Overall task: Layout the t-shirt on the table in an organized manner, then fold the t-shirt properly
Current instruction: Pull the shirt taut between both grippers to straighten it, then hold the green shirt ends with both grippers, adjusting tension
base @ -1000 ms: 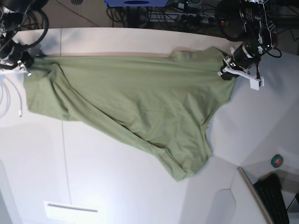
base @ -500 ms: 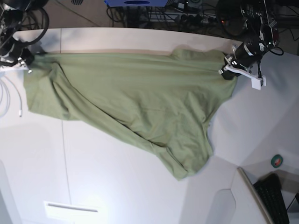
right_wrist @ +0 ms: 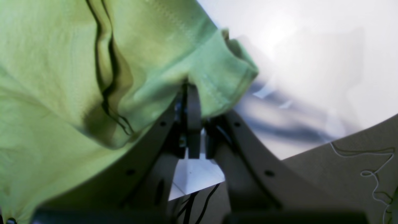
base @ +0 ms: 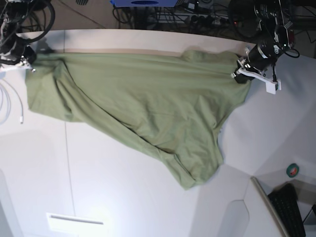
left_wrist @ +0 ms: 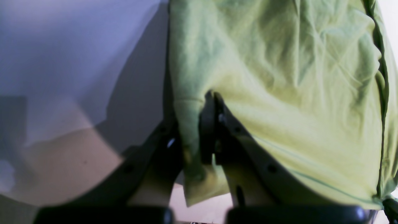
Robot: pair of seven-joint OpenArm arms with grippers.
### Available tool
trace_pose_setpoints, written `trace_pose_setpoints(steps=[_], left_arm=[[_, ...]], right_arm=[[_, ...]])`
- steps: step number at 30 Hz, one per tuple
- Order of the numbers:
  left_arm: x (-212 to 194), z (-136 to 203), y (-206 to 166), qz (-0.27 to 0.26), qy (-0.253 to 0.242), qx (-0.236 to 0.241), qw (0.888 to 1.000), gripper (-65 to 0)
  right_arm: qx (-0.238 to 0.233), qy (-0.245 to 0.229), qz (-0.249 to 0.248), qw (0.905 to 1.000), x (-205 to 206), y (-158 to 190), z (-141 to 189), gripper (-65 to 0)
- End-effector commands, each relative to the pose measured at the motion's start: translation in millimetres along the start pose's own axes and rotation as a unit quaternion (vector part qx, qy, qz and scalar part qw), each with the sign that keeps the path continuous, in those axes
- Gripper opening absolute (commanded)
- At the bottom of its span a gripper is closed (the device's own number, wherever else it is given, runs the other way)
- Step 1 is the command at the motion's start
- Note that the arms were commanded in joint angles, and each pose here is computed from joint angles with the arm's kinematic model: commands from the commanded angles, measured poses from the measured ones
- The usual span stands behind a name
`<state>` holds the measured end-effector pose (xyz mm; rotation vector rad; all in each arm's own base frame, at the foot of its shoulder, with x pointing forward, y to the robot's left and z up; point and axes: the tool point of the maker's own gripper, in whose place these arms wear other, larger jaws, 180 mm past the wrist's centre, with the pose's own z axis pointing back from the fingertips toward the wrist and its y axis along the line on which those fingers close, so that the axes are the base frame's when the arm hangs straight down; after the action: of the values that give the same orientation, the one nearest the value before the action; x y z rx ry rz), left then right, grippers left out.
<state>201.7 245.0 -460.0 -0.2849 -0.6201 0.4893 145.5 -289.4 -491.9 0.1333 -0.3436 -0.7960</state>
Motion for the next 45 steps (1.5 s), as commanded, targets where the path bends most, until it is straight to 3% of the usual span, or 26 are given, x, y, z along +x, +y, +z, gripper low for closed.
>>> trace_pose_setpoints(steps=[1,16,20,25,45], left_arm=[[16,4,0,-0.007,-0.025,0.0,1.0,-65.0],[10,-3,-17,-0.024,-0.01,-0.019,0.999,-65.0],[22,-12,-38,-0.047,-0.013,-0.039,0.998,-65.0],[42,-20,-51,-0.039,-0.023,-0.018,0.999,-65.0],[36,-21,-49,-0.033,-0.017,-0.018,0.999,-65.0]], right_arm=[[-0.004,-0.026,0.007,0.9996,18,-2,7,-65.0],[0.001,-0.015,0.014,0.9998,21,5,6,-65.0],[0.012,-0.032,0.022,0.9992,46,19,10,-65.0],[0.027,-0.023,0.034,0.9988,74,39,19,-65.0],[0.024,-0.012,0.031,0.9992,66,34,17,-65.0]])
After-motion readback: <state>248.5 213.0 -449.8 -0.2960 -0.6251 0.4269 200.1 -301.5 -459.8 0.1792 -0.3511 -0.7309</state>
